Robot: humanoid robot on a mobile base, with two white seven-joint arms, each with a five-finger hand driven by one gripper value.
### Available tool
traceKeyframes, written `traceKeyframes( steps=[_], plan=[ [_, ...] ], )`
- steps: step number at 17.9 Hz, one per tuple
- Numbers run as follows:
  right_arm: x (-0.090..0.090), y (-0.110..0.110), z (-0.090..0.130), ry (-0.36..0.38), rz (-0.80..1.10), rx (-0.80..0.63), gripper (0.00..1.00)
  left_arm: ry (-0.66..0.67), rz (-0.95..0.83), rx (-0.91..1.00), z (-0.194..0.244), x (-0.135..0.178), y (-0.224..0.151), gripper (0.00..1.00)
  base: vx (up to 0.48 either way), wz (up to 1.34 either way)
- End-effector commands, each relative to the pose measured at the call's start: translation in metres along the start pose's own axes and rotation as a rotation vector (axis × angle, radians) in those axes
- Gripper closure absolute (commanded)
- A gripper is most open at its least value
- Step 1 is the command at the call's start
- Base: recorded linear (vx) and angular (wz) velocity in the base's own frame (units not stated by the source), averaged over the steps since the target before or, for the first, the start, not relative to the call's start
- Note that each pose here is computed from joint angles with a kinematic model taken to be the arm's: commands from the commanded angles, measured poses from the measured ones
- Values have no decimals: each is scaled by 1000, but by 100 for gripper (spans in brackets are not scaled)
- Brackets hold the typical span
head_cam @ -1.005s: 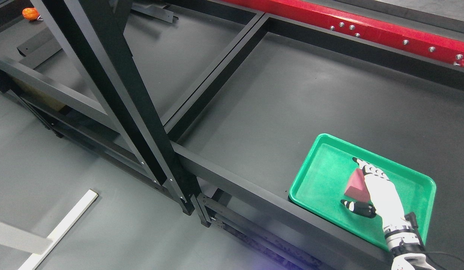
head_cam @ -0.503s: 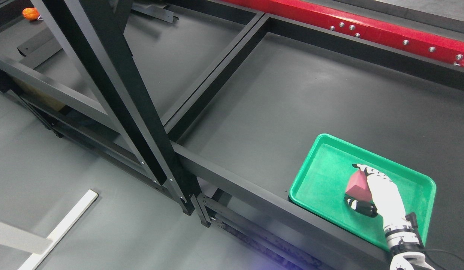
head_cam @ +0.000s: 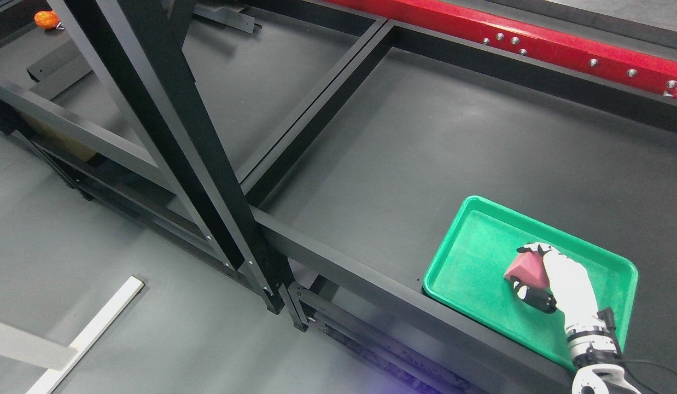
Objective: Pick pink block from left shelf to tray
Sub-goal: 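Lift the pink block up out of the green tray with the right hand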
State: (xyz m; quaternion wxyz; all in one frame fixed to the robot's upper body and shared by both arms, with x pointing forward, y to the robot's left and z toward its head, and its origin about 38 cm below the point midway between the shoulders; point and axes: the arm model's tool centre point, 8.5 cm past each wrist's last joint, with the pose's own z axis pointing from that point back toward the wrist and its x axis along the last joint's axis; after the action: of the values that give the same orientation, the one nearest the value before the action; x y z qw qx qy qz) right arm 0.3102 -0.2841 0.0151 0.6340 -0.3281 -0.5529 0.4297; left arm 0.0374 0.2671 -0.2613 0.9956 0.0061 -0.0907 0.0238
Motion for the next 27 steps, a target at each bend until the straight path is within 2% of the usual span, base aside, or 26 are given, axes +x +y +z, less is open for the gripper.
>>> traceKeyframes(
  steps=[1, 4, 6, 9, 14, 16, 19, 22, 27],
  plan=[
    [1, 2, -2, -9, -25, 3, 97, 8, -4, 18, 2, -5, 12, 0, 0, 0],
    [-5, -12, -1, -14, -83, -50, 96, 8, -4, 18, 2, -5, 12, 0, 0, 0],
    [-7, -29, 2, -38, -155, -115, 96, 8, -4, 18, 2, -5, 12, 0, 0, 0],
    [-4, -44, 8, -57, -220, -182, 96, 8, -4, 18, 2, -5, 12, 0, 0, 0],
    [0, -68, 20, -51, -254, -414, 96, 8, -4, 18, 2, -5, 12, 0, 0, 0],
    [1, -72, 28, -57, -262, -494, 96, 8, -4, 18, 2, -5, 12, 0, 0, 0],
    [-8, -79, 43, -62, -300, -573, 96, 8, -4, 18, 2, -5, 12, 0, 0, 0],
    [-16, -79, 52, -70, -346, -592, 96, 8, -4, 18, 2, -5, 12, 0, 0, 0],
    [-18, -78, 54, -65, -354, -592, 96, 8, -4, 18, 2, -5, 12, 0, 0, 0]
  ],
)
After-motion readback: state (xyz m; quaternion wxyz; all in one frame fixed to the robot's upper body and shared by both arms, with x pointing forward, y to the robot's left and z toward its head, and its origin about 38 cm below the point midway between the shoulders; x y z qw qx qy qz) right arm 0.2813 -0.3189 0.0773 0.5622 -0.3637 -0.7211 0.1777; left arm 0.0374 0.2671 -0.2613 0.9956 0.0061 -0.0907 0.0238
